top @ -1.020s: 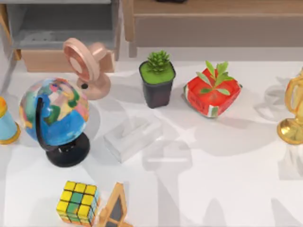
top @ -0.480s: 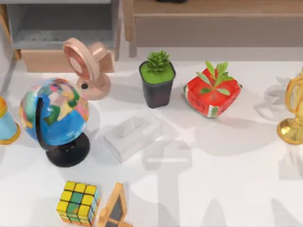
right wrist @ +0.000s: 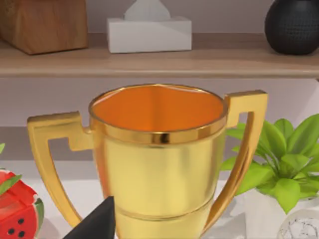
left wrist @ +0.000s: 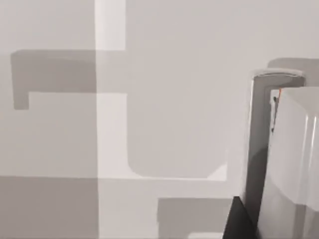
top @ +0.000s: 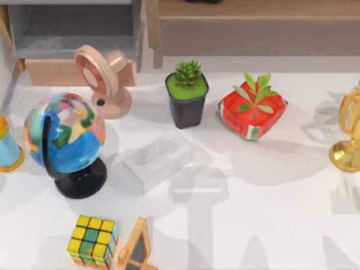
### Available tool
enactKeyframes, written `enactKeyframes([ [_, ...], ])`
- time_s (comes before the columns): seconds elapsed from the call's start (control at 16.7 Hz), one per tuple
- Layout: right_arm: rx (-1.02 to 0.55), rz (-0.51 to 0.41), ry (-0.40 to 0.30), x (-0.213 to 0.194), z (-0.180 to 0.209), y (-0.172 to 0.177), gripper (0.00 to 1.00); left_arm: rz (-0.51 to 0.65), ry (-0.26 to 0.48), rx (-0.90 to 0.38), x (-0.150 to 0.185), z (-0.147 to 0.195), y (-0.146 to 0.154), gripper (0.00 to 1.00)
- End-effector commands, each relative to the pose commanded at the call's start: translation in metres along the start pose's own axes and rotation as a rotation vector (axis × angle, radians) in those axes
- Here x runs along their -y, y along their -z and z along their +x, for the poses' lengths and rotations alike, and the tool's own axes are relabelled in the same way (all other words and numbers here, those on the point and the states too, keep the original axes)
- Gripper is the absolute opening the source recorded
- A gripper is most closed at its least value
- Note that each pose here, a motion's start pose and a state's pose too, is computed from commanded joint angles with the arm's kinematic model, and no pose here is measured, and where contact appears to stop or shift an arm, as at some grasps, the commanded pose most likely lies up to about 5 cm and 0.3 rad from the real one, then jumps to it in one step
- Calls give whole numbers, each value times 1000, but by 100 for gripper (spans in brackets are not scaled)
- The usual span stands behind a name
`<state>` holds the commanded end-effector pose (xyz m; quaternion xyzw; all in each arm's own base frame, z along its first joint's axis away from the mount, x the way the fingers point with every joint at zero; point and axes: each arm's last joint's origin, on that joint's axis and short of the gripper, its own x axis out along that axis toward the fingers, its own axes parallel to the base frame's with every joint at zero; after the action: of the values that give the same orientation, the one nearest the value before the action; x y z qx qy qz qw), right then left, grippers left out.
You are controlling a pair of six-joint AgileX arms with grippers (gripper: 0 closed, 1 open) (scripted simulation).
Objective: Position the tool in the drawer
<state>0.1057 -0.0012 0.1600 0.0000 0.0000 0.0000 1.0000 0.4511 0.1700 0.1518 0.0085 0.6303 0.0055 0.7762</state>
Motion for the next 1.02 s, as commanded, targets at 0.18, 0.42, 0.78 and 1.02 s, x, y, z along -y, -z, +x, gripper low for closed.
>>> enactKeyframes([
  [0.18,0,0,0,0,0,0,100,-1,2,-3,0,2,1,0],
  [0.42,0,0,0,0,0,0,100,-1,2,-3,0,2,1,23],
  [0.78,0,0,0,0,0,0,100,-1,2,-3,0,2,1,68],
  [1.02,0,0,0,0,0,0,100,-1,2,-3,0,2,1,98],
])
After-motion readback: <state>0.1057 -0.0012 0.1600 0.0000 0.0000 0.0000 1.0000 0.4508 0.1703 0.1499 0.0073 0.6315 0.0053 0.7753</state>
